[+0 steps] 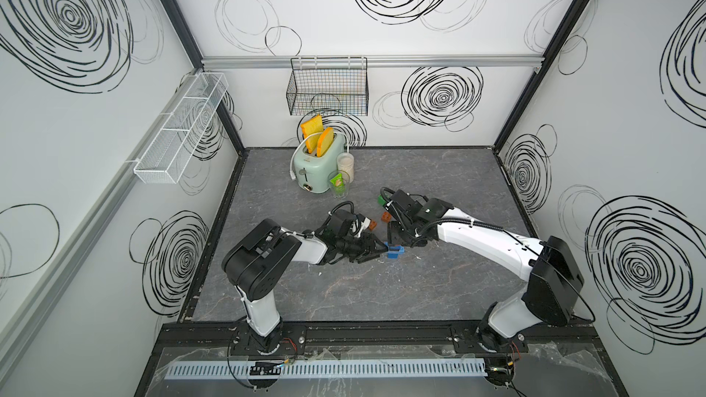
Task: Assemble the letter f with lego
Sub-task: Assemble the lego brick with the lego brick.
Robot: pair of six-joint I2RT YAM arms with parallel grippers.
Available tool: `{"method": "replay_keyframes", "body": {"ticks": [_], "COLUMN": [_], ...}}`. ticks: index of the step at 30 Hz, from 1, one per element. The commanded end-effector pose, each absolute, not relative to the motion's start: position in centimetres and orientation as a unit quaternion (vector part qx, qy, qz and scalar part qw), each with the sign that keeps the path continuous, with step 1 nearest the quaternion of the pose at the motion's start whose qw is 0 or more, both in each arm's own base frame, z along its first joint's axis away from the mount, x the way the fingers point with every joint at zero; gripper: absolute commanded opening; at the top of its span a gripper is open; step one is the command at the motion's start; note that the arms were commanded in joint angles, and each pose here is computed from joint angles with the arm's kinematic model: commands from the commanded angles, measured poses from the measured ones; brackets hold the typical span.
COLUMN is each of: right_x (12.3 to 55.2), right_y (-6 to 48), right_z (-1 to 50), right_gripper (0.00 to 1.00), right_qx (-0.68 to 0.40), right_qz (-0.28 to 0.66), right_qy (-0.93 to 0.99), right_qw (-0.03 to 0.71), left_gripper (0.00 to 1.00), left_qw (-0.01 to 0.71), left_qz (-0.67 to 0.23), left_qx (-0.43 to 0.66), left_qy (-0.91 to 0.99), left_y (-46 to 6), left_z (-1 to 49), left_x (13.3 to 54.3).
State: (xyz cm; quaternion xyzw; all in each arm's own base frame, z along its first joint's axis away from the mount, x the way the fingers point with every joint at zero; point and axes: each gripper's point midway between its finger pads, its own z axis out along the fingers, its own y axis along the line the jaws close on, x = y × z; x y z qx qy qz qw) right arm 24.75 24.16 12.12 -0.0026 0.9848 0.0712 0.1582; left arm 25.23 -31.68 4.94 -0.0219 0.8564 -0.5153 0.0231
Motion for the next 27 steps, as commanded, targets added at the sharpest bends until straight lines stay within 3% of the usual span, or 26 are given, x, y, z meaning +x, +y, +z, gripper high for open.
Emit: {"method": "replay_keyframes", "body": {"ticks": [1,27], "right_x": [24.4,22.8], "right_y": [23.3,21.2], "right_z": [11.6,9.9], "right_gripper": [0.59,0.59], "right_qx": [0.011,0.043], "right_qz": [0.05,0.021], "right_qy": [0.987,0.99], "right_qw": [0.154,0.135], "left_gripper": [0.54,0.53], "left_qw": [0.016,0.011], "left_qz": [-0.503,-0.501], "left_qx": [-0.045,-0.057], "left_qy": [0.863,0.864], "left_y": [-31.2,-31.5], "left_z": [3.7,3.3], "left_x": [24.8,24.1]}}
